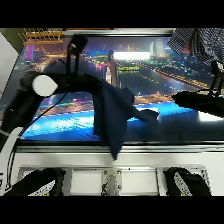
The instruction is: Fold the clothes and pants, and hang the long-sleeved shirts on hangers.
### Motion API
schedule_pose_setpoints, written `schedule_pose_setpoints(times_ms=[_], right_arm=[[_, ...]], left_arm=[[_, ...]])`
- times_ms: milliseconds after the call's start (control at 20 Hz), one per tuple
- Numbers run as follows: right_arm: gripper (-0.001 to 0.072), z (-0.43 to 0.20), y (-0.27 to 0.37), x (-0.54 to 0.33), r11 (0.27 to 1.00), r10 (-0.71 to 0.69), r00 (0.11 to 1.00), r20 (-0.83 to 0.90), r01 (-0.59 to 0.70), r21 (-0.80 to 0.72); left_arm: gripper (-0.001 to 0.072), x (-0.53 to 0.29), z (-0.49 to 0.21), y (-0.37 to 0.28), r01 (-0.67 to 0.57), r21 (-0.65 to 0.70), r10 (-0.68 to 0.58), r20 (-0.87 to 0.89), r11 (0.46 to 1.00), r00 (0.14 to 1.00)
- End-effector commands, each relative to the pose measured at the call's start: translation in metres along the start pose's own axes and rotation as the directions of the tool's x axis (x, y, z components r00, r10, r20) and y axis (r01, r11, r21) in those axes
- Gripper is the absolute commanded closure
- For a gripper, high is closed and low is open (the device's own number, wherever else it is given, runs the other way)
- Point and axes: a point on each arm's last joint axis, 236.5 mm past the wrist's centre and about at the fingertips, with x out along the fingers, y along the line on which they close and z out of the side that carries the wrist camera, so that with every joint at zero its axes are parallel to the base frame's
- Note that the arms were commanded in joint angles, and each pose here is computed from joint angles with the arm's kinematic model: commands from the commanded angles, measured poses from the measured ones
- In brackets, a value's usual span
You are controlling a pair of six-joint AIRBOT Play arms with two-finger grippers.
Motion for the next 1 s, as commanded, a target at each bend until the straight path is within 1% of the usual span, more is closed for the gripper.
schedule_pose_setpoints(times_ms=[0, 50, 100, 150, 200, 350, 450, 550, 650, 700, 800, 950], right_arm=[[0.0679, -0.001, -0.011, 0.003, 1.0, -0.02, 1.0, -0.018, 0.02, 0.019], [0.0581, -0.002, -0.013, 0.005, 1.0, -0.02, 0.999, -0.025, 0.021, 0.022], [0.0379, -0.002, -0.014, 0.007, 0.999, -0.021, 0.999, -0.03, 0.021, 0.025], [0.0201, -0.003, -0.015, 0.009, 0.999, -0.021, 0.999, -0.035, 0.022, 0.028], [0.0181, -0.003, -0.015, 0.009, 0.999, -0.021, 0.999, -0.038, 0.022, 0.029], [0.0183, -0.004, -0.016, 0.011, 0.999, -0.021, 0.999, -0.044, 0.023, 0.032], [0.0183, -0.005, -0.017, 0.014, 0.999, -0.021, 0.998, -0.051, 0.023, 0.035], [0.0183, -0.007, -0.019, 0.017, 0.999, -0.021, 0.998, -0.061, 0.024, 0.041], [0.0183, -0.008, -0.019, 0.021, 0.998, -0.012, 0.997, -0.071, 0.016, 0.053], [0.0183, -0.008, -0.019, 0.023, 0.998, -0.008, 0.997, -0.076, 0.012, 0.059], [0.0183, -0.009, -0.018, 0.026, 0.997, 0.005, 0.997, -0.083, 0.001, 0.072], [0.0183, -0.01, -0.017, 0.03, 0.997, 0.014, 0.996, -0.09, -0.007, 0.083]], left_arm=[[0.0069, 0.058, -0.056, 0.064, -0.113, -0.136, 0.095, -0.134, 0.984, 0.986], [0.0055, 0.06, -0.057, 0.087, -0.151, -0.241, 0.116, -0.154, 0.959, 0.981], [0.0055, 0.055, -0.056, 0.107, -0.177, -0.317, 0.127, -0.172, 0.932, 0.977], [0.0055, 0.042, -0.055, 0.126, -0.2, -0.366, 0.137, -0.193, 0.909, 0.972], [0.0055, 0.028, -0.06, 0.138, -0.221, -0.391, 0.143, -0.219, 0.893, 0.965], [0.0056, -0.009, -0.117, 0.144, -0.275, -0.452, 0.111, -0.357, 0.849, 0.927], [0.0055, -0.02, -0.169, 0.125, -0.288, -0.472, 0.057, -0.446, 0.833, 0.893], [0.0055, -0.022, -0.209, 0.086, -0.243, -0.505, -0.034, -0.477, 0.828, 0.878], [0.0054, -0.02, -0.24, 0.039, -0.167, -0.532, -0.138, -0.486, 0.83, 0.863], [0.0055, -0.018, -0.252, 0.019, -0.134, -0.529, -0.171, -0.488, 0.838, 0.856], [0.0055, -0.014, -0.281, -0.007, -0.12, -0.481, -0.176, -0.525, 0.868, 0.833], [0.0055, -0.001, -0.315, -0.025, -0.155, -0.437, -0.15, -0.588, 0.886, 0.795]])
